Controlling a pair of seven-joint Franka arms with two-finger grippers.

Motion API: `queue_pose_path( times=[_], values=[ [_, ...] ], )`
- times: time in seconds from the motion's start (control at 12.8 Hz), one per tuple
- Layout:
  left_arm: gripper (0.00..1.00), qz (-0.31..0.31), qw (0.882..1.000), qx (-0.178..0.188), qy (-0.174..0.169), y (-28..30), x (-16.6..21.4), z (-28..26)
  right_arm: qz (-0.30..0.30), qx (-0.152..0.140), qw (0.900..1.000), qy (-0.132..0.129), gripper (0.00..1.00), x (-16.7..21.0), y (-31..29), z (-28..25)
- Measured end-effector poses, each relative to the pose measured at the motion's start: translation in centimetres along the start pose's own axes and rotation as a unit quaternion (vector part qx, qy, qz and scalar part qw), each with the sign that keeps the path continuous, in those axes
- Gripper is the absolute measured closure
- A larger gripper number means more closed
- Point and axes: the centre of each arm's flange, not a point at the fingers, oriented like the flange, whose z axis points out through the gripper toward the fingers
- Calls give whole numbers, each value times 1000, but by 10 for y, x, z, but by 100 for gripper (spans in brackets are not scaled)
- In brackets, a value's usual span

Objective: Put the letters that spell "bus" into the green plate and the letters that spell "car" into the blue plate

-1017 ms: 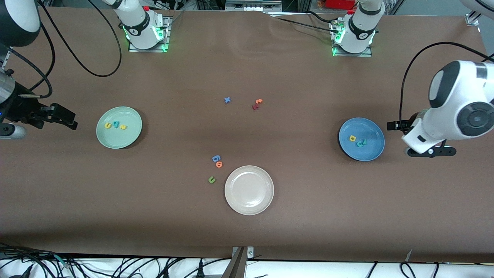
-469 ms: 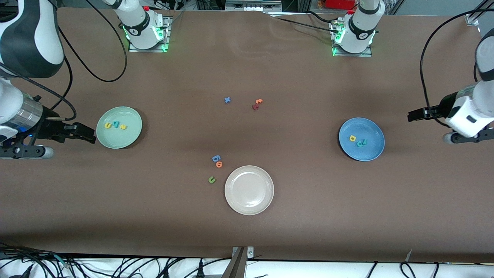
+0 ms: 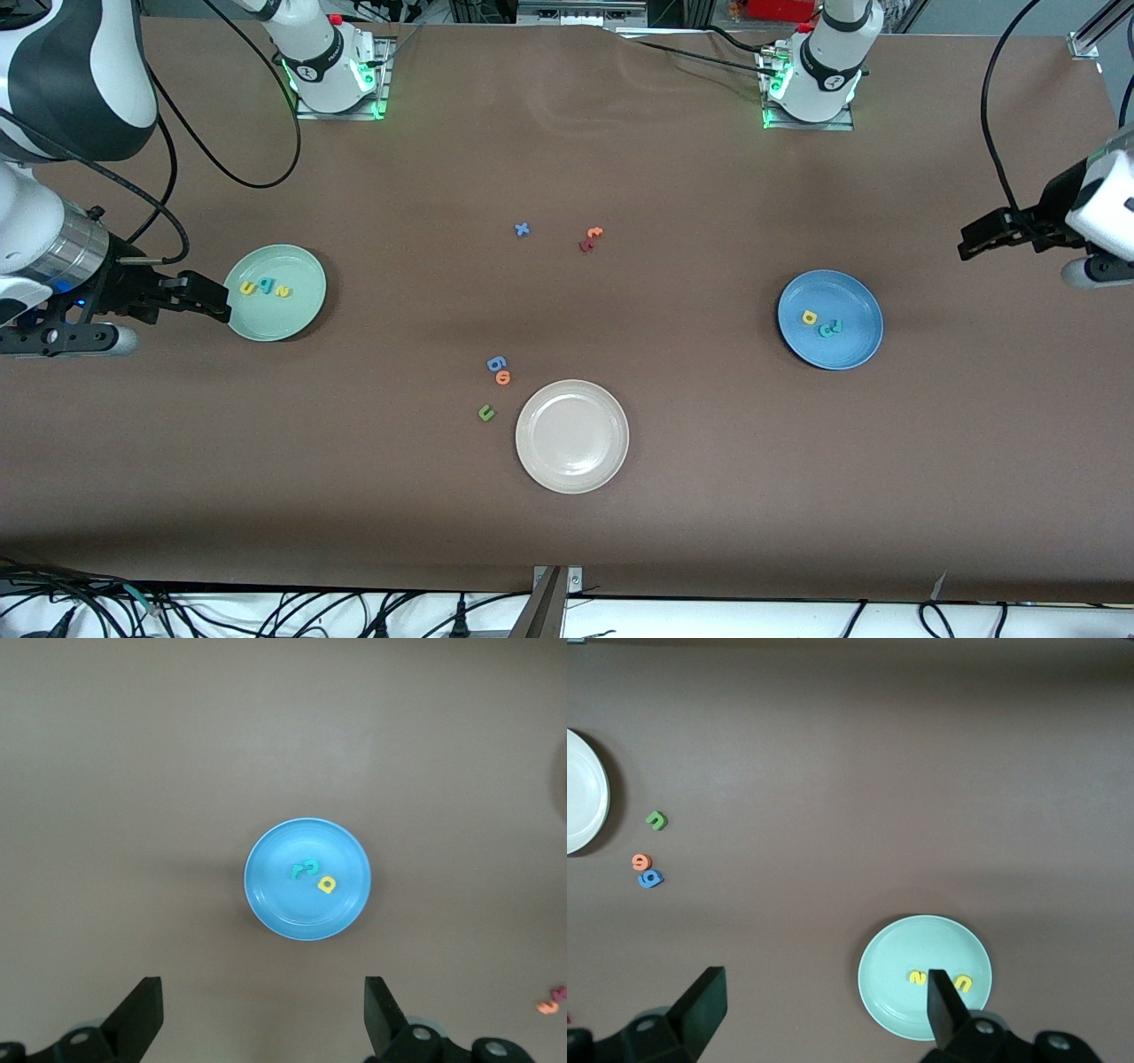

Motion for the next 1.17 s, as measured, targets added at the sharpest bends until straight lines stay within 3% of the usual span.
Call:
queue_pose_path(
  times=[0.23, 1.17],
  values=[
    [0, 1, 1000, 2, 0, 1, -6, -17, 5, -2, 1000, -15, 0, -3, 6, 2],
    [0, -6, 1000, 3, -14, -7, -3, -6, 27, -6, 999, -24, 0, -5, 33, 1]
  ],
)
